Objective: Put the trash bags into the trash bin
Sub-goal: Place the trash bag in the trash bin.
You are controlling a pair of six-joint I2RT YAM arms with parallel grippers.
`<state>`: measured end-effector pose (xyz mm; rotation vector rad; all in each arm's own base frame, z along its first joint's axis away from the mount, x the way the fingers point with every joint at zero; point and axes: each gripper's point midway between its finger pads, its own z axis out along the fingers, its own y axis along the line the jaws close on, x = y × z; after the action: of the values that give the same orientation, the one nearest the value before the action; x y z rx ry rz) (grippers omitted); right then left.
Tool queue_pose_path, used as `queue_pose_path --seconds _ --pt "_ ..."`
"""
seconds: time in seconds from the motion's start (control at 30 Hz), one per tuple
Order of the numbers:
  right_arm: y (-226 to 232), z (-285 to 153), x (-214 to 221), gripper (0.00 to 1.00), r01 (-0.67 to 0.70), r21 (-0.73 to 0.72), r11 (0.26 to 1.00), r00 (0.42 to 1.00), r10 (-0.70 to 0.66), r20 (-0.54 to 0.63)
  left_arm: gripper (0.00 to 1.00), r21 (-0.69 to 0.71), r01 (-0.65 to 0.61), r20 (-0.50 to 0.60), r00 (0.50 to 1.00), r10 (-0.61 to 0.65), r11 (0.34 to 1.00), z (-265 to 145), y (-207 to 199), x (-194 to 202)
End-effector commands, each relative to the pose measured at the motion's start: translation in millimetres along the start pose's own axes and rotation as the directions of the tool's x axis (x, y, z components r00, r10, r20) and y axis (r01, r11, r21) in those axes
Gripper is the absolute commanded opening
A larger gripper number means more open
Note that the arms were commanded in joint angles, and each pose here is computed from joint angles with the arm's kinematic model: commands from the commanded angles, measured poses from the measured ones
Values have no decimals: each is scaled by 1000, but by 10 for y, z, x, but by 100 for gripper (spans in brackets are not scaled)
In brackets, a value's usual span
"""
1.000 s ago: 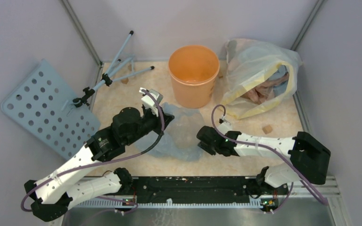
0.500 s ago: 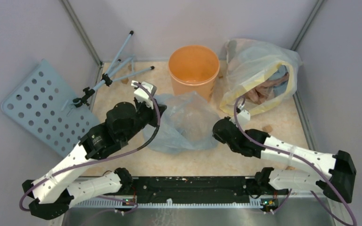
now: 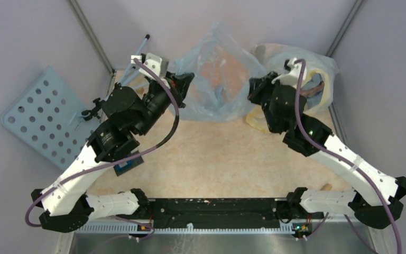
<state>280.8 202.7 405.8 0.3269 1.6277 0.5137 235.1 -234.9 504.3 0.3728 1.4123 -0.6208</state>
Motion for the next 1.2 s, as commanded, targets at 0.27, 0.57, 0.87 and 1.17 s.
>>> queue_pose_path --seconds 0.27,0.57,0.87,1.17 --pt "154 779 -702 0 138 14 990 982 -139 126 0 -191 -105 179 974 140 976 844 456 -485" --pt "61 1158 -1106 0 155 40 987 970 -160 181 0 -104 -9 237 971 34 995 1349 939 -725" --pt "174 1268 -1257 0 184 34 982 964 -187 189 0 -36 5 315 949 6 999 1424 967 -928" --pt "-92 1251 -841 0 176 68 982 978 -182 99 0 -27 40 248 968 -32 999 1425 1021 -585"
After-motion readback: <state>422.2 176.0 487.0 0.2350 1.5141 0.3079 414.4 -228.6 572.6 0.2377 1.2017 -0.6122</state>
